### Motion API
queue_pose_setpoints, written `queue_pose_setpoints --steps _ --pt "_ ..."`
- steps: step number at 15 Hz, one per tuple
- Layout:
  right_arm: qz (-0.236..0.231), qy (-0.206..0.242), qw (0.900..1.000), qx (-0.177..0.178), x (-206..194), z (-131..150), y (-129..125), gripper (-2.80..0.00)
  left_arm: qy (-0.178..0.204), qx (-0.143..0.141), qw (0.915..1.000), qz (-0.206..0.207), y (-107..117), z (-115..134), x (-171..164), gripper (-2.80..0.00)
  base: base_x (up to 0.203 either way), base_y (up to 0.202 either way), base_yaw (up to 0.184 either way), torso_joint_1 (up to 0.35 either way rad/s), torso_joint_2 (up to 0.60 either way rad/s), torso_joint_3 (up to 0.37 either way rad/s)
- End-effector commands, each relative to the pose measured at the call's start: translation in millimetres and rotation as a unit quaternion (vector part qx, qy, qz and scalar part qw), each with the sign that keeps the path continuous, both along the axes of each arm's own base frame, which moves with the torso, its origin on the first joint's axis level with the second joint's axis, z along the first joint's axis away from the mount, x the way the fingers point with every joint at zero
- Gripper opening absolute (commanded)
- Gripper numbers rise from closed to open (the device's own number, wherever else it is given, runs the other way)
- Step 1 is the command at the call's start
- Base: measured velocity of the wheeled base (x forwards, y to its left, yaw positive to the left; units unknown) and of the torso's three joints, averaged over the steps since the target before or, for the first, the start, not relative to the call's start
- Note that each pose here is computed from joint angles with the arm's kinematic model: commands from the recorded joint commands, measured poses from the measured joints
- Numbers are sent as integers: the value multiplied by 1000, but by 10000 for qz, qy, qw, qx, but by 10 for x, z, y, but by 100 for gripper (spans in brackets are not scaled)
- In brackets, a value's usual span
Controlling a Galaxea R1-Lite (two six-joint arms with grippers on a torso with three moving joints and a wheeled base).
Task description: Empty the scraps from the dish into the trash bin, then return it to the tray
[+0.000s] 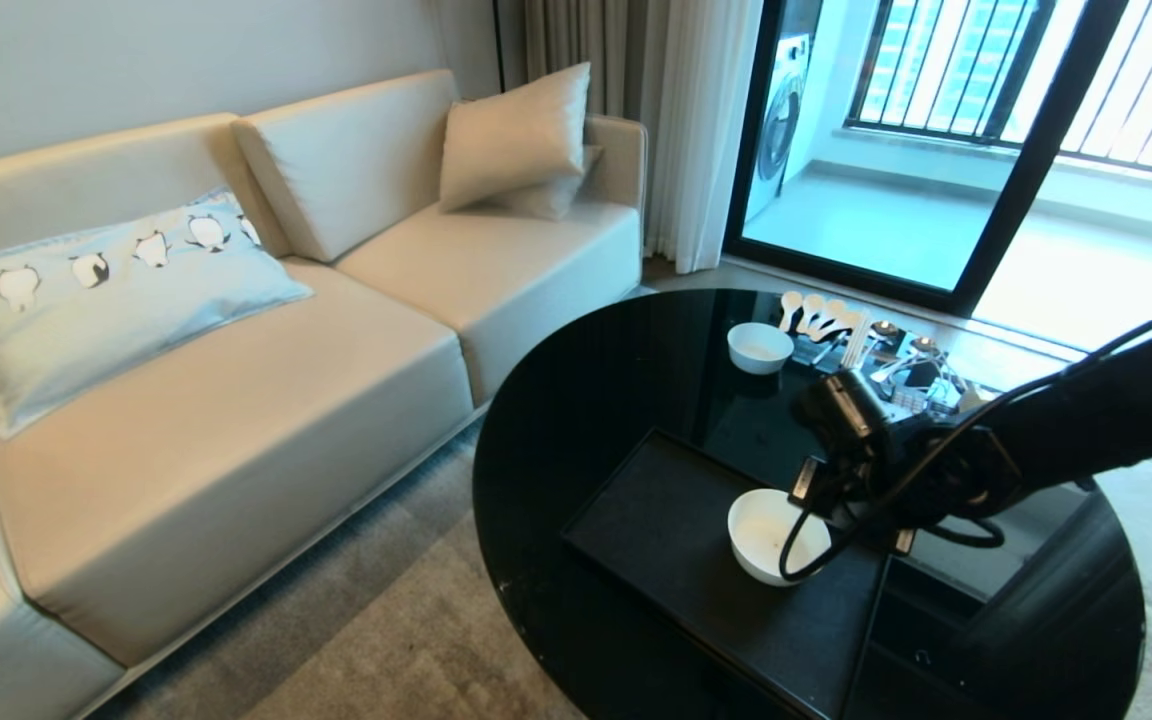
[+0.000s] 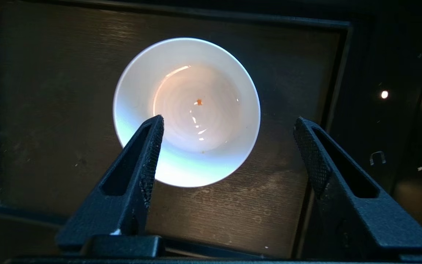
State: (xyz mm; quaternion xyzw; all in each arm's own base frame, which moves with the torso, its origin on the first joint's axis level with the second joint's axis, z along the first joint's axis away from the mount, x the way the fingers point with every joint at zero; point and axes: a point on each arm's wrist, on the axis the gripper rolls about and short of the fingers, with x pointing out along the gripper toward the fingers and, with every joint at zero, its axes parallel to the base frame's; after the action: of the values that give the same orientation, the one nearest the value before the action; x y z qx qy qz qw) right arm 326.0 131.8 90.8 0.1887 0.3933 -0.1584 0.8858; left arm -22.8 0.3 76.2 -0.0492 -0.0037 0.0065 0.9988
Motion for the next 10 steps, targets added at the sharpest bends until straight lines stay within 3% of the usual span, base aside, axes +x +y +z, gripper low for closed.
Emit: queue_pose_setpoints --steps 1,3,4,5,7,8,9,10 --pt "619 -614 9954 -408 -247 489 -106 0 -4 -6 10000 2 0 0 0 -280 0 0 0 0 0 0" --pt "1261 -1156 9788 -1123 -353 672 -195 0 -4 -6 10000 2 0 0 0 -280 0 0 0 0 0 0" --pt "1562 -1432 9647 -1564 -393 728 -259 0 -4 -6 10000 2 0 0 0 -280 0 0 0 0 0 0" --pt "1781 -1717 9480 -2000 -416 768 -327 0 -4 -6 10000 2 0 0 0 -280 0 0 0 0 0 0" --pt "1970 -2460 9024 -2938 -464 832 -523 0 -4 -6 10000 2 0 0 0 -280 0 0 0 0 0 0" --pt "1983 -2692 8851 -3238 -516 821 -640 -103 -4 -6 10000 2 0 0 0 -280 0 0 0 0 0 0" --pt "2004 -2822 8733 -3429 -604 809 -758 -280 -4 -6 10000 2 0 0 0 -280 0 0 0 0 0 0" --pt "2018 -2916 8665 -3515 -721 804 -858 -280 -4 -6 10000 2 0 0 0 -280 0 0 0 0 0 0"
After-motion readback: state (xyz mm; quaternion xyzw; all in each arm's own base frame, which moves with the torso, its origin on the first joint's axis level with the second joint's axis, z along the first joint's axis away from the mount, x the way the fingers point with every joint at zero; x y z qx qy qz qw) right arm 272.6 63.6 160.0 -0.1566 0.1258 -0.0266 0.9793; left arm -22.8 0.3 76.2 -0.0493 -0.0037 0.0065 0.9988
